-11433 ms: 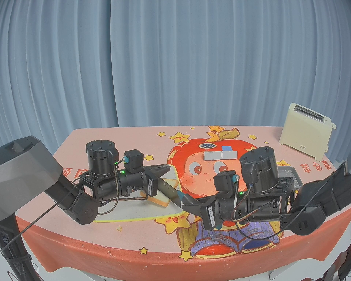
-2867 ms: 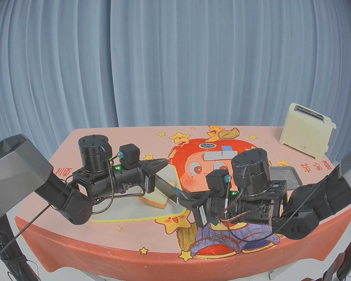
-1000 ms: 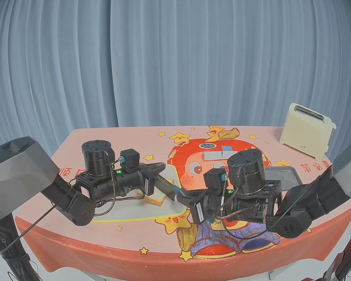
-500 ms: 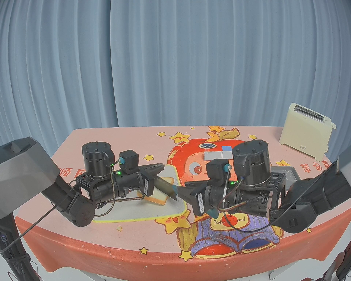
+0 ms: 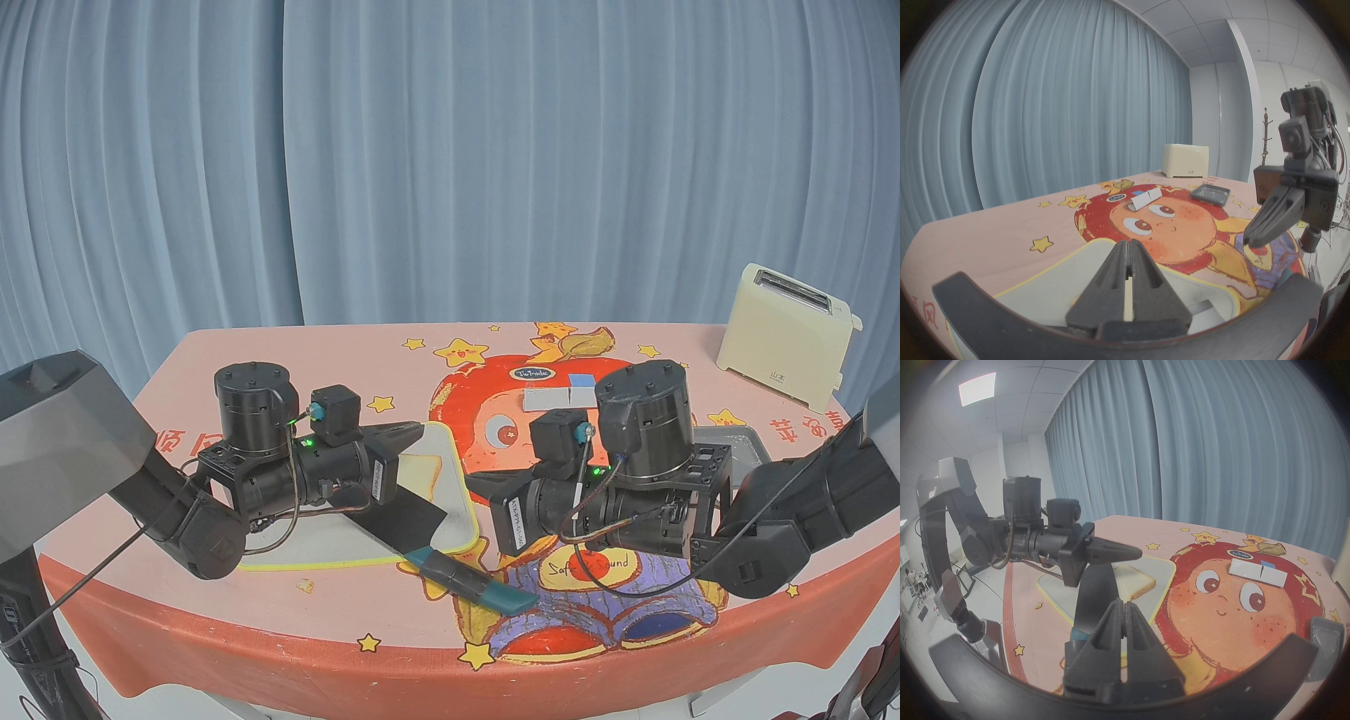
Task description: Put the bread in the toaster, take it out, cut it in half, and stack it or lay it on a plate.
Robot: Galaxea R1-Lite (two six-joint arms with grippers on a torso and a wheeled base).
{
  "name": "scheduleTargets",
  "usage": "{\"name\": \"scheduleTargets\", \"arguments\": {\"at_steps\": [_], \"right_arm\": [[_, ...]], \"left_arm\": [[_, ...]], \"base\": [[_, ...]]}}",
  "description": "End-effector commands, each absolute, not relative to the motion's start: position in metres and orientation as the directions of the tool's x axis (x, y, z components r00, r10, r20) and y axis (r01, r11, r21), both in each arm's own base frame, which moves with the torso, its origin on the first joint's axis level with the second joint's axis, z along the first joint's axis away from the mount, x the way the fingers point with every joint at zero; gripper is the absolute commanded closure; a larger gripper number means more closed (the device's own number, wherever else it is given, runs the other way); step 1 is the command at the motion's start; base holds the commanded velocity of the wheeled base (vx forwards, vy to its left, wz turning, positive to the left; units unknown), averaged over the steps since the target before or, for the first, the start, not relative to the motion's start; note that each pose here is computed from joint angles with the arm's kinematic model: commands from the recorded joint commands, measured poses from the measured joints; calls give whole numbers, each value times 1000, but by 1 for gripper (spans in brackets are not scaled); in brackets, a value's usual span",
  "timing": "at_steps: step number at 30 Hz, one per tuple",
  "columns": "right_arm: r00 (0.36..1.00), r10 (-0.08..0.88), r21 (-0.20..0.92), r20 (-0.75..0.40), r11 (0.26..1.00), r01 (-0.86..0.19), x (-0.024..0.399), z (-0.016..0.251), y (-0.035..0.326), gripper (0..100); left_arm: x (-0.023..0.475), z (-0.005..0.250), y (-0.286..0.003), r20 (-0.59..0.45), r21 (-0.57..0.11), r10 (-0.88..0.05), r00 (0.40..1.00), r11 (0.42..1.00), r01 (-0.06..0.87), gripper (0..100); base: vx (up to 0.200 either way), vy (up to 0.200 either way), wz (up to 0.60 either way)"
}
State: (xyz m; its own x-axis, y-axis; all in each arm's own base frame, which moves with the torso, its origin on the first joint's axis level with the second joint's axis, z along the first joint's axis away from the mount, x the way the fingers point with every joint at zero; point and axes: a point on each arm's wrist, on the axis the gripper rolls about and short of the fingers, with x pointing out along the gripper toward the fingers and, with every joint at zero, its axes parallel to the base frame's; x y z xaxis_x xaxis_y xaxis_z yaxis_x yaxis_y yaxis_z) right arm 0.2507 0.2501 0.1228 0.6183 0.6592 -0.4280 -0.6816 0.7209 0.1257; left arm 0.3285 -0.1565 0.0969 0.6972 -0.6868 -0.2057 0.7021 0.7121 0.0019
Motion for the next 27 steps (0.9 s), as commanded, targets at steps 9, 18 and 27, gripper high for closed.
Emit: {"name": "scheduleTargets", "arguments": {"at_steps": [9,18,27], "right_arm": [[630,661,106,-408,719,-687,238,123,260,0],[613,701,120,-364,688,-715,220,125,270,0],[568,656,68,-497,682,-728,222,76,276,0]], "left_arm": [[261,182,-126,-68,7,-649,758,759,651,100],[170,213,-81,-16,-117,-591,807,802,585,100],[151,201,-70,-44,-149,-569,821,816,558,100]], "base": [[0,0,0],[0,0,0],[0,0,0]]}}
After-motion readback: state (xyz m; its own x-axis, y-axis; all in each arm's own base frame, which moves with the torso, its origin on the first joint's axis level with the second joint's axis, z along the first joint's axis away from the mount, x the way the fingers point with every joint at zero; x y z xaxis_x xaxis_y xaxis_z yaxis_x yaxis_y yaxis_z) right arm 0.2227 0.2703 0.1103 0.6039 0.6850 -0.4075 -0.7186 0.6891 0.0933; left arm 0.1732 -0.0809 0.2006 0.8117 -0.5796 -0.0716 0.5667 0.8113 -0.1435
